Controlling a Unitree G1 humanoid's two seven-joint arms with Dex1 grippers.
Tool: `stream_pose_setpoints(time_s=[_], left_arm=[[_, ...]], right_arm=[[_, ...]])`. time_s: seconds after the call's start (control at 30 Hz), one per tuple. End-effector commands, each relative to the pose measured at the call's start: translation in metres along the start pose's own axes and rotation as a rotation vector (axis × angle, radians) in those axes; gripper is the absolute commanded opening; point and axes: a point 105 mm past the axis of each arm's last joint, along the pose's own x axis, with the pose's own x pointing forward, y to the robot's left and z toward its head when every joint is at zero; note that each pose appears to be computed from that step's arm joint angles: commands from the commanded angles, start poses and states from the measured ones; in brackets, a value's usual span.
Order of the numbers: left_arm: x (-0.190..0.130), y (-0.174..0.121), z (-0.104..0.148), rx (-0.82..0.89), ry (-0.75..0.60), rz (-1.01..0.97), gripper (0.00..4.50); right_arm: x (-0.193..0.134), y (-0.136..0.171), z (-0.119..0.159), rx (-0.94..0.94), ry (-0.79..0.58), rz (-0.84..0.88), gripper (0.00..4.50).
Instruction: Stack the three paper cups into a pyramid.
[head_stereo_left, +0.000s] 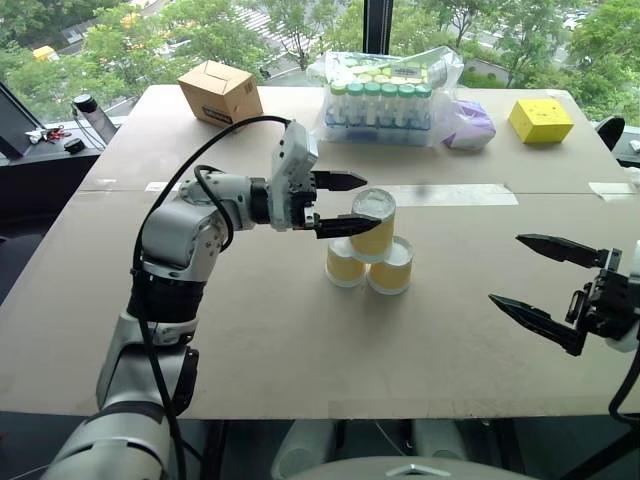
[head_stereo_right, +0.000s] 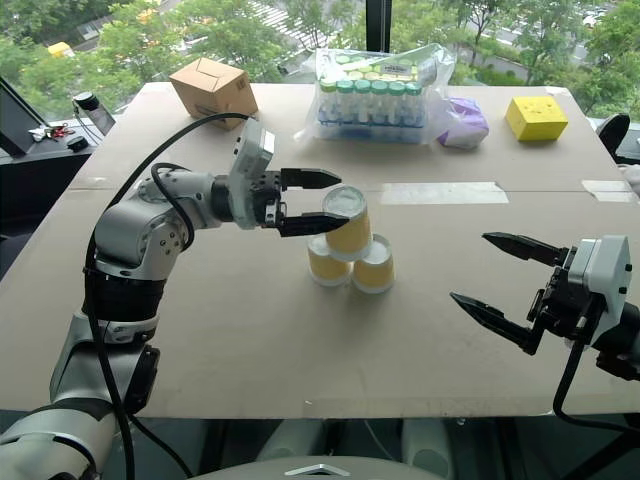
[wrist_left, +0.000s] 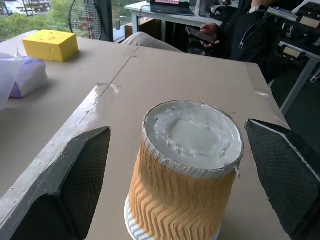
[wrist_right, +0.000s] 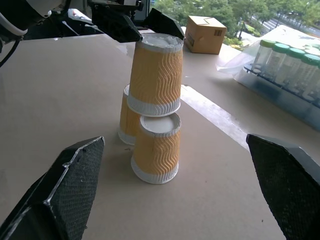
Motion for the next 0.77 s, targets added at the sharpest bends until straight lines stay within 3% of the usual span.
stream_pose_setpoints(time_s=[0.03, 0.17, 0.27, 0.53, 0.77], left_arm=[[-0.022, -0.006, 0.022, 0.042, -0.075, 0.007, 4.48], [-0.043, -0.008, 0.025, -0.045, -0.156, 0.055, 4.48], [-0.063, -0.011, 0.011, -0.059, -0.183, 0.153, 4.48], [-0.129, -0.039, -0.073, -0.177, -0.051, 0.526, 4.48], [-0.149, -0.071, -0.107, -0.245, 0.053, 0.615, 4.48]], right_arm=[[0.003, 0.000, 0.004, -0.033, -0.010, 0.032, 4.50], [0.005, -0.004, 0.001, -0.027, -0.013, 0.044, 4.50], [0.003, -0.007, -0.008, 0.003, -0.009, 0.033, 4.50], [-0.028, -0.009, -0.043, 0.086, 0.059, -0.092, 4.50], [-0.057, -0.015, -0.071, 0.128, 0.122, -0.169, 4.50]])
